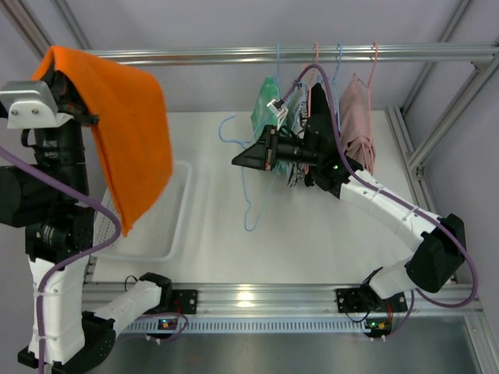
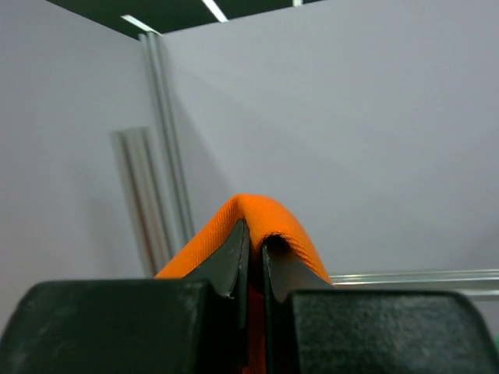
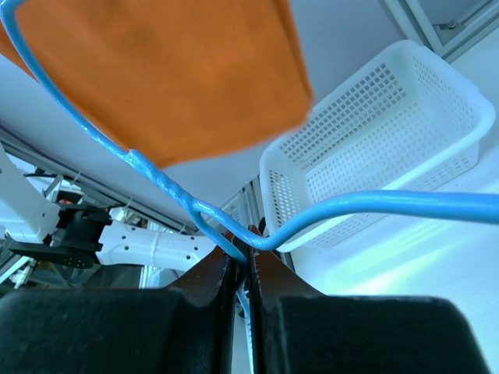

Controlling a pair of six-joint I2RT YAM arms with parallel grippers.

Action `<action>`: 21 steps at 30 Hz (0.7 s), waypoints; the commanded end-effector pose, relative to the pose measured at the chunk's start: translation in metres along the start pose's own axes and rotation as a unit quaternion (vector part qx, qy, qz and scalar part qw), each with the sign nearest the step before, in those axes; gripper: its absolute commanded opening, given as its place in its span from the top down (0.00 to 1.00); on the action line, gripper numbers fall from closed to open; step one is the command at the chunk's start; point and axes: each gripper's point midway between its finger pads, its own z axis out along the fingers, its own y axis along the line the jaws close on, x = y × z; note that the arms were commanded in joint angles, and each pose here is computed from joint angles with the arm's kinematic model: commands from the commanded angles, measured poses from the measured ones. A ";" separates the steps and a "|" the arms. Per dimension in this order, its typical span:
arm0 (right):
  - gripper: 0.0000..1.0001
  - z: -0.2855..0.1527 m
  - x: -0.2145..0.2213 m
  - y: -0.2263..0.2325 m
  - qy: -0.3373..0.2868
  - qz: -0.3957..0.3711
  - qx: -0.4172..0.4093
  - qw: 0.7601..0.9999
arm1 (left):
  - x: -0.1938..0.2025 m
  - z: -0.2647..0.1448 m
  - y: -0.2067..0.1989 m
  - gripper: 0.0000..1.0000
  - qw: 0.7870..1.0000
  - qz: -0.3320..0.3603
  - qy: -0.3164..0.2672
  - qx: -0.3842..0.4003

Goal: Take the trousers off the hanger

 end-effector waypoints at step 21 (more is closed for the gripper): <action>1.00 -0.002 -0.008 0.012 0.000 -0.030 -0.009 1.000 | 0.059 -0.127 0.123 1.00 0.895 0.335 0.170 -0.240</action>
